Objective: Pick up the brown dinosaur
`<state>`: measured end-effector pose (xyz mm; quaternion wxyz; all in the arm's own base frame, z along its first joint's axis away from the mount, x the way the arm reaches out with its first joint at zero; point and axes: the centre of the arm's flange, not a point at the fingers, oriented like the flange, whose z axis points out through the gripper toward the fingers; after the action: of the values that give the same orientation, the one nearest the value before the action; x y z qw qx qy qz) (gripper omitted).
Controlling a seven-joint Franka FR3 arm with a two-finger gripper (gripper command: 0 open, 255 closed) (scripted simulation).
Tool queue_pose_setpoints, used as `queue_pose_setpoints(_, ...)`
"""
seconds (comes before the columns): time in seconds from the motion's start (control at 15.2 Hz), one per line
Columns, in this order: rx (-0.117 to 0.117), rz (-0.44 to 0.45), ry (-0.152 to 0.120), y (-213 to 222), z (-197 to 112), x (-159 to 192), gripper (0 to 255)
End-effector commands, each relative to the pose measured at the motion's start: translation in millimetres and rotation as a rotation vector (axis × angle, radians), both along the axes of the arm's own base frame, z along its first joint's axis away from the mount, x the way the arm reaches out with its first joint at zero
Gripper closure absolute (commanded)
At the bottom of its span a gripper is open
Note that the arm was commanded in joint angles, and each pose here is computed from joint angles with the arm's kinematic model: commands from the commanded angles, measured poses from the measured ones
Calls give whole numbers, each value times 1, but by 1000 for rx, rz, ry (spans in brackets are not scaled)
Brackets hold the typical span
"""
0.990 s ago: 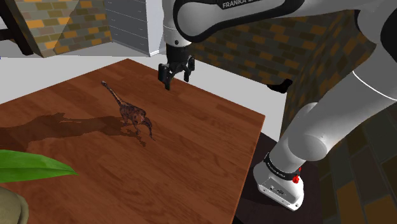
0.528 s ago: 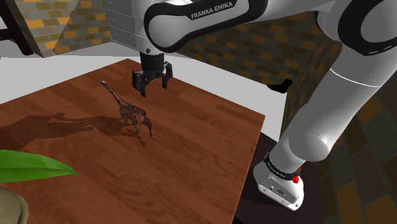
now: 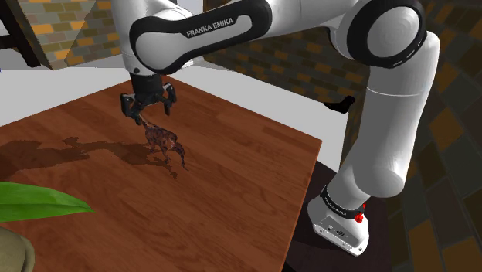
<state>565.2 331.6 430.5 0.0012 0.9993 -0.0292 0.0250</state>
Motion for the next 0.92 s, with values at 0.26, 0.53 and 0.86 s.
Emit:
queue_pose_setpoints(0.26, 4, -2, -4, 7, -32, 6, 0)
queue_pose_setpoints(0.53, 4, -2, -4, 7, -46, 6, 0)
queue_pose_setpoints(0.86, 4, -2, -4, 7, -45, 6, 255)
